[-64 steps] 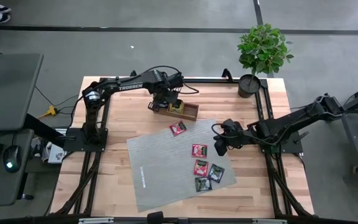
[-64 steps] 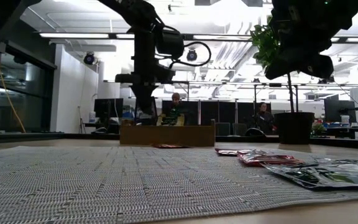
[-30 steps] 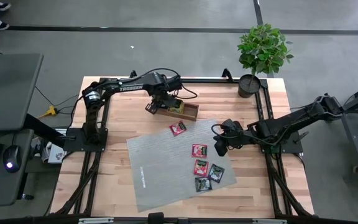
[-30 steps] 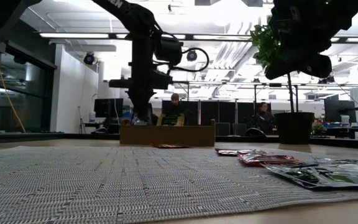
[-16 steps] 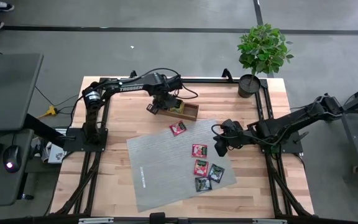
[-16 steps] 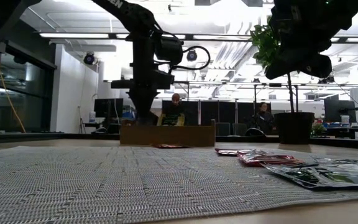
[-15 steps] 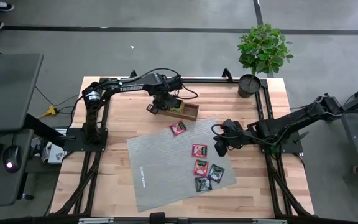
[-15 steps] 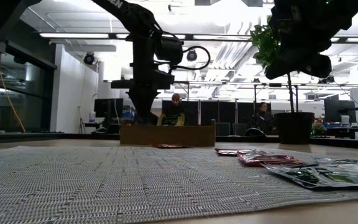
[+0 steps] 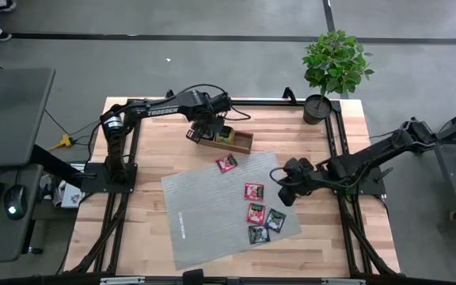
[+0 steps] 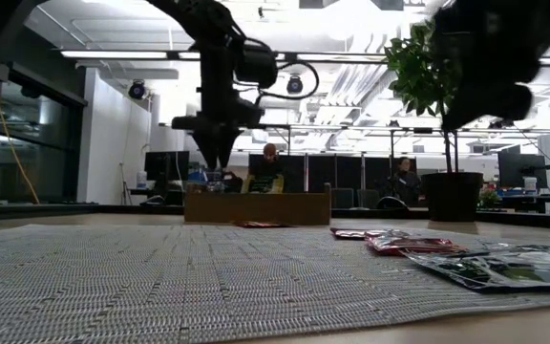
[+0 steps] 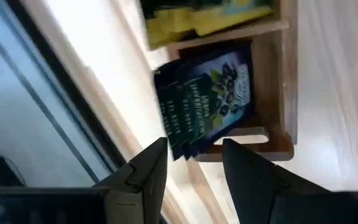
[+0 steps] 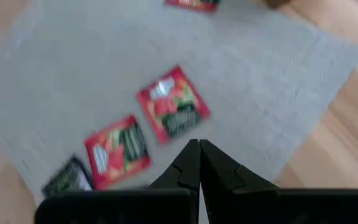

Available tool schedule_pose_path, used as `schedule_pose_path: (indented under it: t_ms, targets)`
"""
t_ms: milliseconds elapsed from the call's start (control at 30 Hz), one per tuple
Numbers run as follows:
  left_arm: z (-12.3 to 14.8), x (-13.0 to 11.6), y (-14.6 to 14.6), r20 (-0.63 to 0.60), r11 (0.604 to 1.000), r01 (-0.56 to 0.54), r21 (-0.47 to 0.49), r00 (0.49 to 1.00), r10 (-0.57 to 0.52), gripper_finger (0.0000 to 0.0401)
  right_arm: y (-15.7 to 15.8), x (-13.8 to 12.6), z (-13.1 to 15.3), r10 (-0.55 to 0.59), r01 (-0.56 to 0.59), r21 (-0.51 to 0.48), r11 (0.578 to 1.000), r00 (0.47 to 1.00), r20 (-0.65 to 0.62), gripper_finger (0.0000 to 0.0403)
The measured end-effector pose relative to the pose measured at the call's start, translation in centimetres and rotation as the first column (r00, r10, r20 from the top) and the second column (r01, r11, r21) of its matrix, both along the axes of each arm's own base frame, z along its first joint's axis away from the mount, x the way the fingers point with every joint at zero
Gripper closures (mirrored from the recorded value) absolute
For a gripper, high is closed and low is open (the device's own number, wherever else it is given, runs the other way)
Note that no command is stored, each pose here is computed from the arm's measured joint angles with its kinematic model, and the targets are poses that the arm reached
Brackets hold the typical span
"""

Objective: Pick & Place Tea
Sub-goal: Put the purple tea bag into the left section of the wooden organizer

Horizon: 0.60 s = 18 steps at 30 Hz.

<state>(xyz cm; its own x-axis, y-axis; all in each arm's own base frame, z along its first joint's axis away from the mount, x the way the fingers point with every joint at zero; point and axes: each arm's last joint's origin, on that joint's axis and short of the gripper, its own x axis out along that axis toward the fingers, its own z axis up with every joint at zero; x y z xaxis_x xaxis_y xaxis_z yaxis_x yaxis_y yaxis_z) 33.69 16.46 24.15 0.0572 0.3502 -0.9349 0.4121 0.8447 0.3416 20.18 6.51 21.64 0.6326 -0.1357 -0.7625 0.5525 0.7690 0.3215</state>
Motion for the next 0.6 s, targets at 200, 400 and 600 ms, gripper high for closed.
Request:
schedule_pose_path:
  t_ms: [200, 400, 600]
  targets:
    - [2.0, -0.8, -0.5, 0.100, 0.996, -0.088, -0.027, 0.991, 0.090, 0.0252, 2.3, -1.3, -0.2, 0.088, -0.088, 0.000, 0.996, 0.996, -0.032, 0.0403]
    - [3.5, -0.7, -2.1, 0.244, 0.963, -0.147, -0.226, 0.949, 0.202, 0.0251, 4.6, -2.5, -0.1, 0.161, -0.161, -0.052, 0.986, 0.987, 0.007, 0.0403]
    - [3.4, 0.9, -6.6, 0.252, 0.955, -0.120, -0.269, 0.949, 0.190, 0.0251, 6.1, -3.6, 0.0, 0.173, -0.169, -0.072, 0.983, 0.984, 0.051, 0.0403]
